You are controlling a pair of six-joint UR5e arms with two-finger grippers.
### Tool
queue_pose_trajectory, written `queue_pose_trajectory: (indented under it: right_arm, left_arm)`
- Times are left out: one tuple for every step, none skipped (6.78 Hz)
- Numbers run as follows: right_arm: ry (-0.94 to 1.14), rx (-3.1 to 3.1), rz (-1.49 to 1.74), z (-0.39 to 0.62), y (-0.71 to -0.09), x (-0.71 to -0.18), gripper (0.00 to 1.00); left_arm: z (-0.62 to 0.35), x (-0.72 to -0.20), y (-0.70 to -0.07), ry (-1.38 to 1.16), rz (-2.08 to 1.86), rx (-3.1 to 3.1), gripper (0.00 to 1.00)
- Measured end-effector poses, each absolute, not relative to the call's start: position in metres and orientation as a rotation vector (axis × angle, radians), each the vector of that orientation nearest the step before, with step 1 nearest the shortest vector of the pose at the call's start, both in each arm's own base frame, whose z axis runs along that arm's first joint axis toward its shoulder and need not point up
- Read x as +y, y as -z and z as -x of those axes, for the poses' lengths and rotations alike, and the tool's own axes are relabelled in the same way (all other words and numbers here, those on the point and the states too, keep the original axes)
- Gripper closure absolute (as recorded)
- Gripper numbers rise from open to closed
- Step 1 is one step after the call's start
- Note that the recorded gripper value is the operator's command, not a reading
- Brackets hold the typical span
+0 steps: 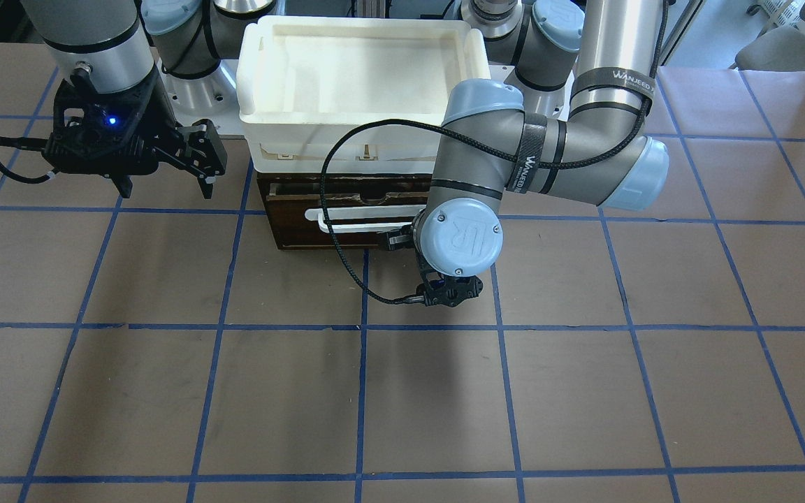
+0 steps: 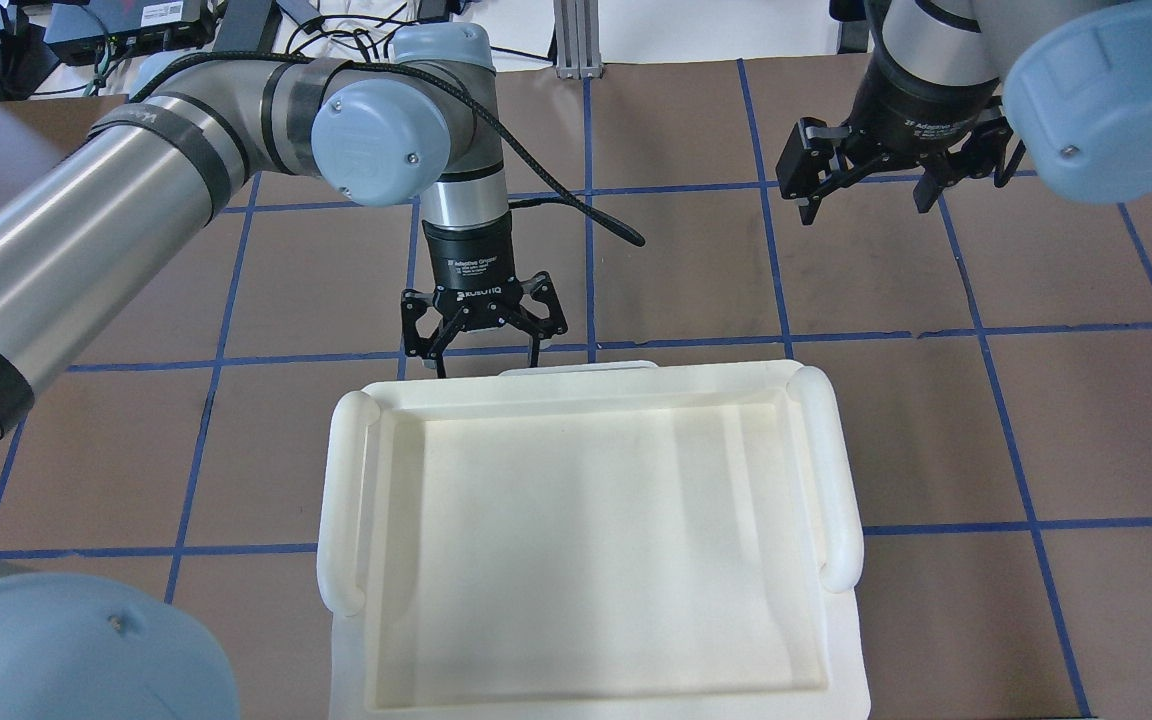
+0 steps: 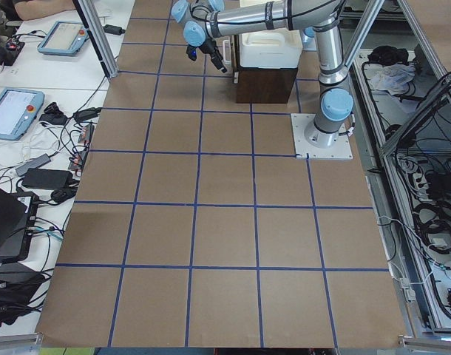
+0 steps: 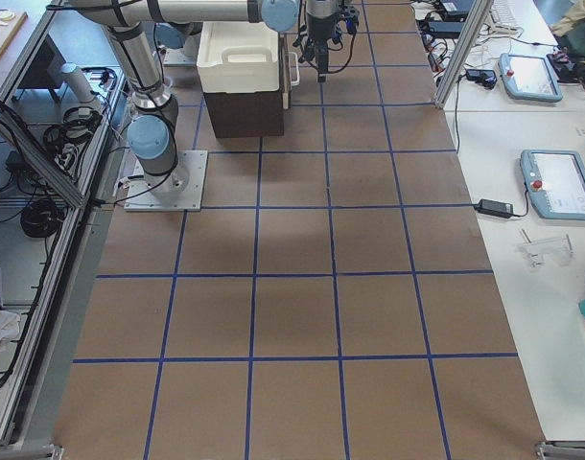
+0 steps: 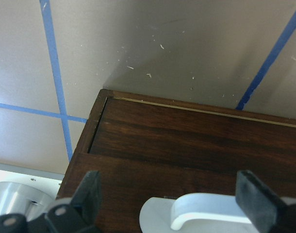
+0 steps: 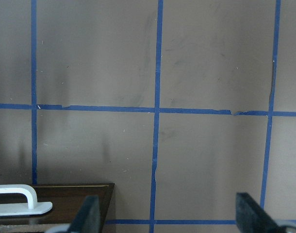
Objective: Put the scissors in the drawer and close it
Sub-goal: 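Hold the left gripper against the closed drawer front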
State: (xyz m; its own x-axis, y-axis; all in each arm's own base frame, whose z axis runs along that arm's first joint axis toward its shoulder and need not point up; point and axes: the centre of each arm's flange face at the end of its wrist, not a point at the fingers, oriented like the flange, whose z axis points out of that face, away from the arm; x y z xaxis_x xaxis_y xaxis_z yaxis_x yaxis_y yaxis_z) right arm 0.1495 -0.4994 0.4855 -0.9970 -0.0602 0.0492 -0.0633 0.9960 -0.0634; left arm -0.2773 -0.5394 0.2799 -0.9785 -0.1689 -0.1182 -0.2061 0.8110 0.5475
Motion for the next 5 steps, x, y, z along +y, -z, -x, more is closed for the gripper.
queue_pose_trajectory:
  right_arm:
    - [-0.104, -3.088, -0.125, -0.1470, -0.4858, -0.5002, 0.00]
    - [-0.105, -3.087, -0.141, -0.1437, -0.4861, -0.5009, 0.00]
    - [-0.109, -3.086, -0.156, -0.1409, -0.4868, -0.5015, 0.00]
    - [-0.112, -3.085, -0.166, -0.1387, -0.4875, -0.5016, 0.00]
    - [-0.113, -3.085, -0.165, -0.1380, -0.4883, -0.5010, 0.00]
  left_arm:
    - [0.2789, -0.5374, -0.2775, -0.910, 0.328, 2.919, 0.00]
    - [0.2800, -0.5364, -0.2773, -0.920, 0.350, 2.919, 0.00]
    - [0.2800, -0.5352, -0.2778, -0.930, 0.359, 2.915, 0.00]
    - [0.2794, -0.5331, -0.2777, -0.949, 0.362, 2.903, 0.00]
    - [0.2790, -0.5307, -0.2771, -0.972, 0.364, 2.890, 0.00]
